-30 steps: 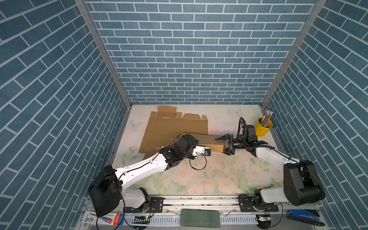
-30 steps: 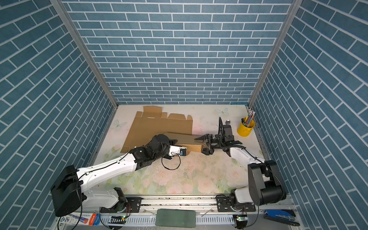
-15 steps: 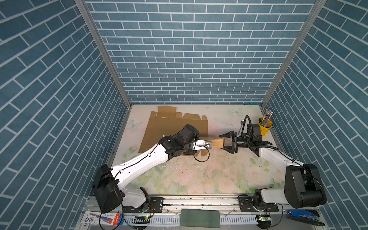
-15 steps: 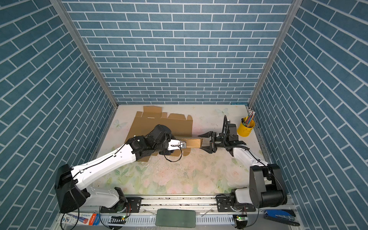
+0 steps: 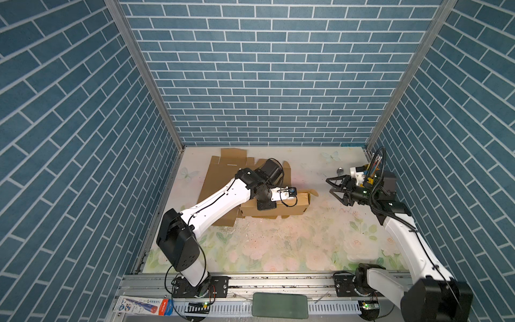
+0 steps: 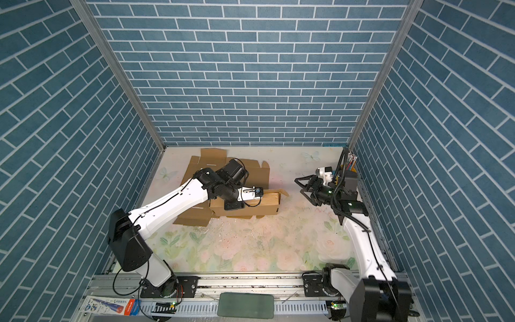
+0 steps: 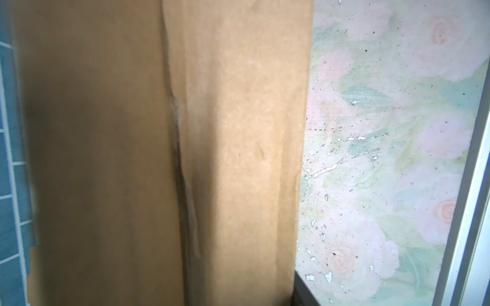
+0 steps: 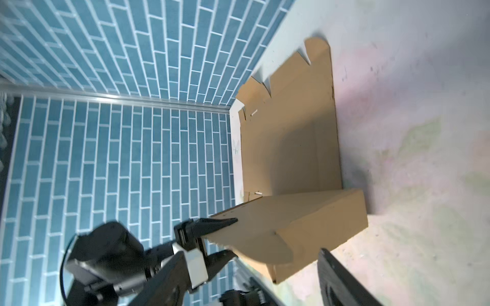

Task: Fold the paper box

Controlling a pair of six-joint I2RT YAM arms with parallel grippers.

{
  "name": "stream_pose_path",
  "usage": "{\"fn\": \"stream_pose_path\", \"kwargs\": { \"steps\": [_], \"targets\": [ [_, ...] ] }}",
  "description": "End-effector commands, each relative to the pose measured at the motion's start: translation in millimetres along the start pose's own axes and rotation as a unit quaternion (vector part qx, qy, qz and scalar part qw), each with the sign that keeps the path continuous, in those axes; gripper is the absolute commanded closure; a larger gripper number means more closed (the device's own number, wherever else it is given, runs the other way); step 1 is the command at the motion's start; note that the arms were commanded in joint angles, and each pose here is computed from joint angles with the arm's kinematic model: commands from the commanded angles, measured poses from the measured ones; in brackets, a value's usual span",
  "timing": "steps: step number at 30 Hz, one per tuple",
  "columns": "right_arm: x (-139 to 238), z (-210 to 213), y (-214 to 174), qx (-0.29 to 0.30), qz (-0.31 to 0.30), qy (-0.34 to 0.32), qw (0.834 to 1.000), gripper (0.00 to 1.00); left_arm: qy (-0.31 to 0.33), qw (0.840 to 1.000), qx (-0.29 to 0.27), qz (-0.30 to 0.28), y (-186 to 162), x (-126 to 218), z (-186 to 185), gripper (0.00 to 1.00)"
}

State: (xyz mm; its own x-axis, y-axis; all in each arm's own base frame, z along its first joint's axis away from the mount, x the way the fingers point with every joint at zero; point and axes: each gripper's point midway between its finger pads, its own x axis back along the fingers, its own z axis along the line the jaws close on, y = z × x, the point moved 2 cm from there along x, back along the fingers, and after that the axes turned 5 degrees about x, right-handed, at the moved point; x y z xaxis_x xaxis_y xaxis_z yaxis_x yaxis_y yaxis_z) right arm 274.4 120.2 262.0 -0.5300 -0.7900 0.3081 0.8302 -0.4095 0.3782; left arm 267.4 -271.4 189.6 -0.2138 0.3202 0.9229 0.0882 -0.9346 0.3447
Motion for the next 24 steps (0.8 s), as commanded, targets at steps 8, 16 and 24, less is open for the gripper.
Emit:
{"fn": "stream_pose_path", "kwargs": {
  "steps": [8, 16, 24],
  "targets": [
    [-20.9, -9.7, -42.9, 0.178, 0.066, -0.022, 0.982, 0.28, -0.033, 0.999, 0.019, 0.021, -11.2, -23.0, -7.8, 0.62],
    [-54.5, -18.2, -58.1, 0.199, 0.126, -0.013, 0.972, 0.3, -0.034, 0.999, 0.019, 0.026, -15.1, -31.3, -9.8, 0.62],
    [-77.9, -13.3, -45.4, 0.204, 0.13, -0.006, 0.97, 0.37, -0.042, 0.998, 0.018, 0.032, -16.5, -36.0, -12.4, 0.62]
  ]
}}
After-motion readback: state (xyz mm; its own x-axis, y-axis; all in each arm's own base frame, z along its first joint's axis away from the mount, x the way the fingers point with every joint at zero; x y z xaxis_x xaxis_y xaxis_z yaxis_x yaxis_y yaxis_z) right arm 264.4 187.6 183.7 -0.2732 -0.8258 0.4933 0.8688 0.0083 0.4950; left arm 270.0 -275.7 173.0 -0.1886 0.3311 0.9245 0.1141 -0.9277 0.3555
